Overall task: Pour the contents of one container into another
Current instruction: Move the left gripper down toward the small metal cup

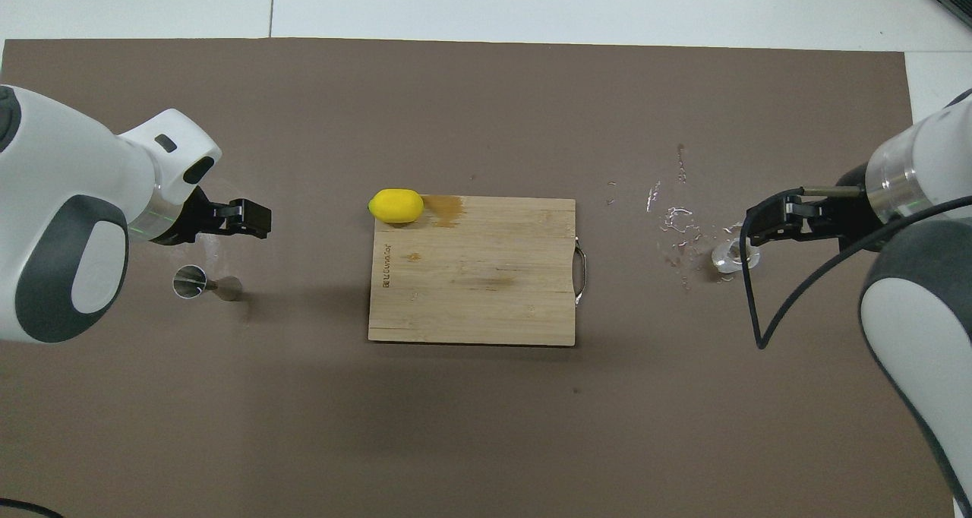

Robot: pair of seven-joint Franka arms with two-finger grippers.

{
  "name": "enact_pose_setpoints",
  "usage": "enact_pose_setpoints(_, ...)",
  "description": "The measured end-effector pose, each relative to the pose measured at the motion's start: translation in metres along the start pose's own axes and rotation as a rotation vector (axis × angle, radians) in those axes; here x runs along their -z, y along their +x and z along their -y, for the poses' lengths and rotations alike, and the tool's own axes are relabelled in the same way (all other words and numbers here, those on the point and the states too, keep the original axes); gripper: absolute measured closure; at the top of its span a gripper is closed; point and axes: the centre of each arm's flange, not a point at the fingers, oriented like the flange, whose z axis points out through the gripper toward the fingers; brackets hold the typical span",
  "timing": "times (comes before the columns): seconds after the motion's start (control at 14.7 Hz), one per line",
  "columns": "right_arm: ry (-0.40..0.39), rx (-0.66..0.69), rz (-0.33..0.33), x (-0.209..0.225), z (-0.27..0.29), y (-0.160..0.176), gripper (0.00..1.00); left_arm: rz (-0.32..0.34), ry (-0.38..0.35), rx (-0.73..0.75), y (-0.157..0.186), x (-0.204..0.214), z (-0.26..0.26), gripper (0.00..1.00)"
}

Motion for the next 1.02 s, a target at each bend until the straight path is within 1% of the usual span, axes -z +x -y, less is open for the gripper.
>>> enact_pose_setpoints(0.34, 0.000, 0.000, 0.000, 0.000, 0.000, 0.000, 0.00, -0.062, -0.197, -0.231, -0.006, 0.007, 0.074, 0.00)
enact_pose_setpoints(0.48, 0.000, 0.000, 0.000, 0.000, 0.000, 0.000, 0.00, -0.092, -0.265, -0.334, -0.011, -0.001, 0.090, 0.00)
enact_pose_setpoints(0.61, 0.000, 0.000, 0.000, 0.000, 0.000, 0.000, 0.00, -0.105, -0.350, -0.413, -0.017, -0.014, 0.101, 0.00)
enact_pose_setpoints(0.75, 0.000, 0.000, 0.000, 0.000, 0.000, 0.000, 0.00, -0.130, -0.452, -0.527, -0.023, -0.031, 0.120, 0.00)
enact_pose_setpoints(0.88, 0.000, 0.000, 0.000, 0.000, 0.000, 0.000, 0.00, -0.158, -0.554, -0.618, -0.034, -0.048, 0.153, 0.00)
enact_pose_setpoints(1.02, 0.000, 0.000, 0.000, 0.000, 0.000, 0.000, 0.00, -0.191, -0.696, -0.653, -0.051, -0.065, 0.185, 0.00)
